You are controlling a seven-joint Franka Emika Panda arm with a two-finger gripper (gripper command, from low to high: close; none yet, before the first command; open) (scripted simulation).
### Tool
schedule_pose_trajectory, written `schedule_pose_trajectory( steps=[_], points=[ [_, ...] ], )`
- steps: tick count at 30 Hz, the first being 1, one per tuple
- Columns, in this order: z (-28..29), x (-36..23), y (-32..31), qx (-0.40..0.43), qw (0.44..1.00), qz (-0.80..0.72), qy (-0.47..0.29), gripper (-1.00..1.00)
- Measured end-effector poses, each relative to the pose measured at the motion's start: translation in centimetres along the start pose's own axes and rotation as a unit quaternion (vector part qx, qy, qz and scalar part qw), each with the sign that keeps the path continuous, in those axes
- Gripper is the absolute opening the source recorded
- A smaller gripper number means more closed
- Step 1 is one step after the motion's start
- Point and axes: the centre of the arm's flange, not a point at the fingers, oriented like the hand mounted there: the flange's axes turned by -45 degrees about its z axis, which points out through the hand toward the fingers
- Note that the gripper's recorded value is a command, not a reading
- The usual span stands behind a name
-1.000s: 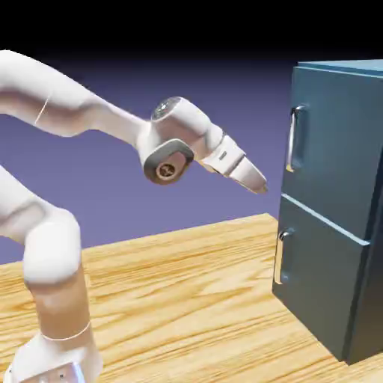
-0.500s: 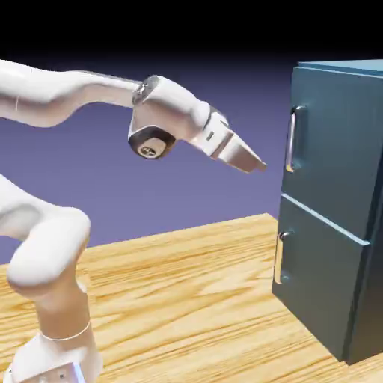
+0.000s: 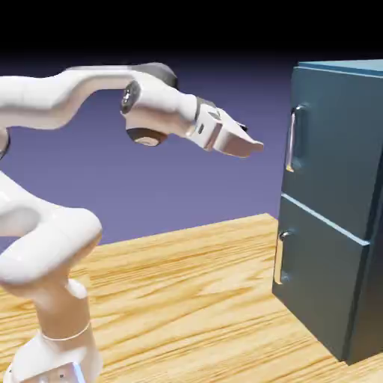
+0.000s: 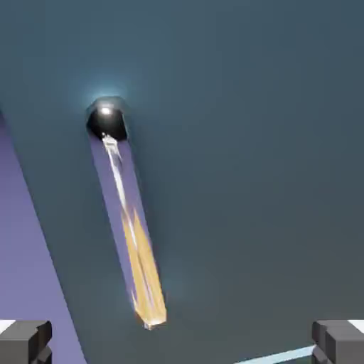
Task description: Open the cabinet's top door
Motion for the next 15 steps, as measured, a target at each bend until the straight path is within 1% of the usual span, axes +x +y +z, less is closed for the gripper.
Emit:
schedule_pose_trajectory(
  steps=[7, 15],
  points=[
    [1.9, -0.7, -1.4, 0.009, 0.998, -0.019, 0.054, 0.00],
    [5.5, -2.2, -2.0, 0.015, 0.992, -0.051, 0.117, 0.00]
  ],
)
